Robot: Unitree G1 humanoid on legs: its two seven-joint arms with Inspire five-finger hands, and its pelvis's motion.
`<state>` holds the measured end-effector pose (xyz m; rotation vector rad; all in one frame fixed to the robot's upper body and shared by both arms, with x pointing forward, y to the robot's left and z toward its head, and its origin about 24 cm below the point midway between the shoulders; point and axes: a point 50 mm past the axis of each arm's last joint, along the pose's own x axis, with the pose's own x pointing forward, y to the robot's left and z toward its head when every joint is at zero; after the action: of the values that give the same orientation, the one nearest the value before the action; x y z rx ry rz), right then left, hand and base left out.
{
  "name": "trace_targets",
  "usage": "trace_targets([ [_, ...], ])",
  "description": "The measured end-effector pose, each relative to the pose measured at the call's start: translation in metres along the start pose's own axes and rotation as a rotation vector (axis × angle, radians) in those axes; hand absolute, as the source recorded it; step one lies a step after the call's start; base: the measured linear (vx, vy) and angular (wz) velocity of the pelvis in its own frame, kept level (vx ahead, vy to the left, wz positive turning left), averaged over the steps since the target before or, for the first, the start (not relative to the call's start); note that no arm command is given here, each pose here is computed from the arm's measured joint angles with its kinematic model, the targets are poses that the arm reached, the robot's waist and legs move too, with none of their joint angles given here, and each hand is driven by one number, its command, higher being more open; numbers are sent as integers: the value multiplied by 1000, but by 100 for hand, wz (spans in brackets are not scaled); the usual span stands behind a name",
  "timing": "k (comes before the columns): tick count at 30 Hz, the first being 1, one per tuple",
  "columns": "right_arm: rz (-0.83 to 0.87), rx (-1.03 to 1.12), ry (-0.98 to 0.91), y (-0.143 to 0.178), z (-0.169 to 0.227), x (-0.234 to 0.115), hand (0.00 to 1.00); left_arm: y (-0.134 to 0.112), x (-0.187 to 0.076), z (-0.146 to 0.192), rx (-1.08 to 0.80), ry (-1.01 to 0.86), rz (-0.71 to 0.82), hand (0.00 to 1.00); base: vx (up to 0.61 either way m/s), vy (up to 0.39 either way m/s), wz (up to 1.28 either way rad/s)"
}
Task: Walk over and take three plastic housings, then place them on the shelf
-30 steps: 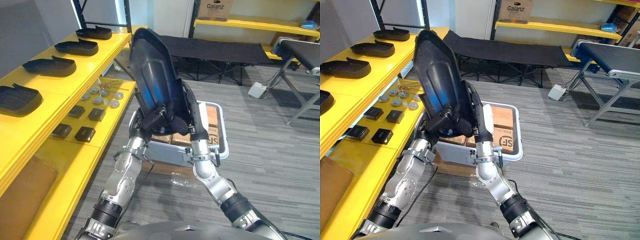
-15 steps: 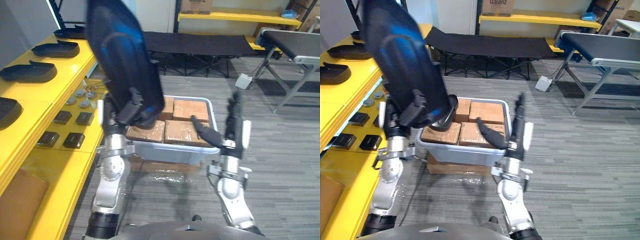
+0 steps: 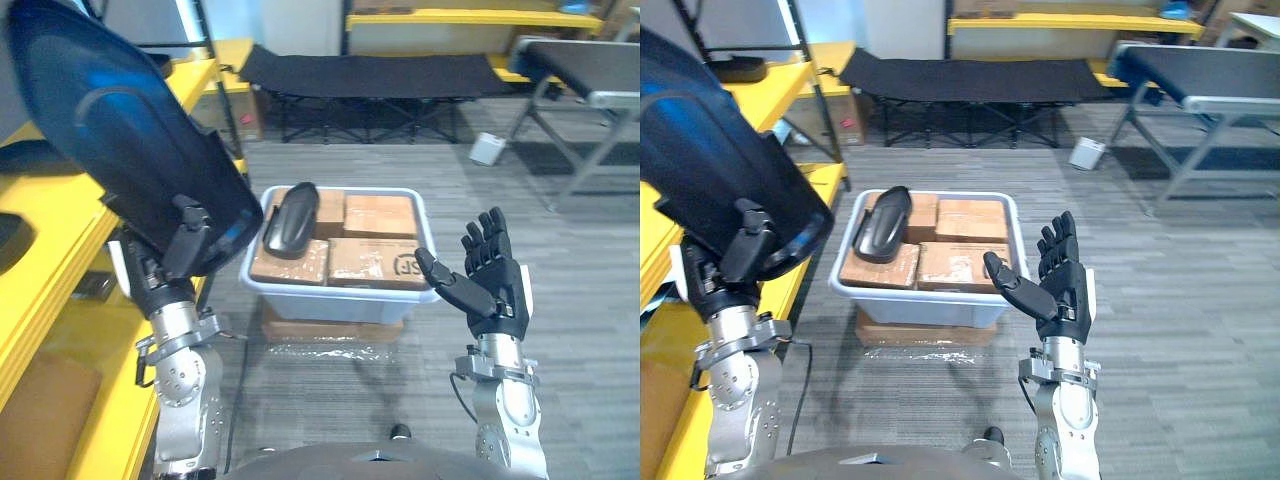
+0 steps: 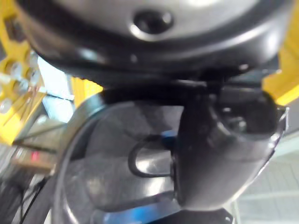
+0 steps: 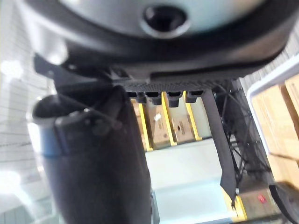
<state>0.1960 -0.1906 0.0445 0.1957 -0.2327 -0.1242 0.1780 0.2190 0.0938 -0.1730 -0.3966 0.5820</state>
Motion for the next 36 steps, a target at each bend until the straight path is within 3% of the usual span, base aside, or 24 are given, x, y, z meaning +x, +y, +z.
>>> trace_targets([
  [5,204,-97,-95,34,11,44,100,57,-5,11,136,-24,206,0,19,-17,78],
  [10,316,7,-119,60,17,58,100,86,-22,25,246,-22,301,0,3,-17,52],
  [15,333,76,-49,63,11,58,100,76,-22,25,234,-1,166,0,-62,-35,64],
  [21,301,5,-13,54,4,48,100,58,-19,21,192,8,-10,0,-34,15,64],
  [26,79,-20,18,3,5,19,100,25,-8,20,113,-30,-201,0,33,12,112],
  [32,92,-12,-97,7,18,20,100,13,-9,19,4,-41,-208,0,-53,-50,-12],
  [36,84,-15,-45,1,10,7,100,5,-13,17,-47,-41,-239,0,-202,-49,32],
])
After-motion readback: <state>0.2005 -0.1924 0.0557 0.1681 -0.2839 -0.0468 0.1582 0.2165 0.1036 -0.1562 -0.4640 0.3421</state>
